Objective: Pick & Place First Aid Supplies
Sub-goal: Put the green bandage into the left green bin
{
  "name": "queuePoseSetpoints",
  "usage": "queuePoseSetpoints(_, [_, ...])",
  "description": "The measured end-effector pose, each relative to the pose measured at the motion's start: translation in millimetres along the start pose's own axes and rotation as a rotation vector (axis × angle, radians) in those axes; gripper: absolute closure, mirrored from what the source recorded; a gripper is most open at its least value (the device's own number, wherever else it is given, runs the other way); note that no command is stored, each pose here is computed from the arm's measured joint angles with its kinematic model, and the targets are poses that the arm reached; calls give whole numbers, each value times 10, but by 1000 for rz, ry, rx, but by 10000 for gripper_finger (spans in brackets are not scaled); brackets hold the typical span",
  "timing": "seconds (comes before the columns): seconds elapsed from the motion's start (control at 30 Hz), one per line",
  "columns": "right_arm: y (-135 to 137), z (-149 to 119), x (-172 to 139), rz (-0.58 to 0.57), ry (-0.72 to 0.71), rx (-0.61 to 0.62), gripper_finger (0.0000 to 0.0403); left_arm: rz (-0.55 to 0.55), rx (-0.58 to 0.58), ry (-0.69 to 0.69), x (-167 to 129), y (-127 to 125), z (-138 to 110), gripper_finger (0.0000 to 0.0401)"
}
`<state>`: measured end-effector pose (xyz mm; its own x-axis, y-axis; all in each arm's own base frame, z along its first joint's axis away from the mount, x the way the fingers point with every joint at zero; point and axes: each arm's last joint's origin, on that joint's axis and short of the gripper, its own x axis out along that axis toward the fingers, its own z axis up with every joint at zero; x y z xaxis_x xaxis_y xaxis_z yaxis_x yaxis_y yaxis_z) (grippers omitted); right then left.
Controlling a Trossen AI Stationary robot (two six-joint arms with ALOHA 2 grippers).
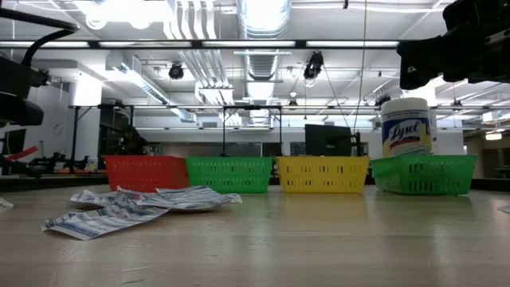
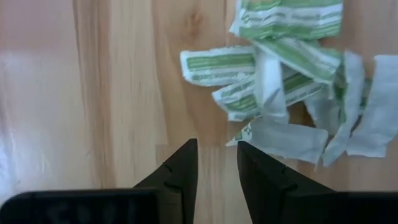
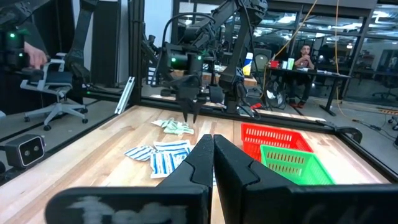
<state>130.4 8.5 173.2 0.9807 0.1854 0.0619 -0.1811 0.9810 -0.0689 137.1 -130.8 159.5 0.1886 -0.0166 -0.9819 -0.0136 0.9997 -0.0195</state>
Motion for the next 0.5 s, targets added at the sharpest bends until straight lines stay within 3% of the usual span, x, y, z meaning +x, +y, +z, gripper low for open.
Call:
queuePoseSetpoints(0.23, [0,0,0,0,0,0,394,-27,23,-26,19,-18,15,293])
queuePoseSetpoints(0.33, [0,0,0,0,0,0,394,-28,22,38,7,5,-25,293])
queuePoseSetpoints(0.5, [-1,1,0,-1,0,0,394,-40,-66,107,-45,18,-53,293])
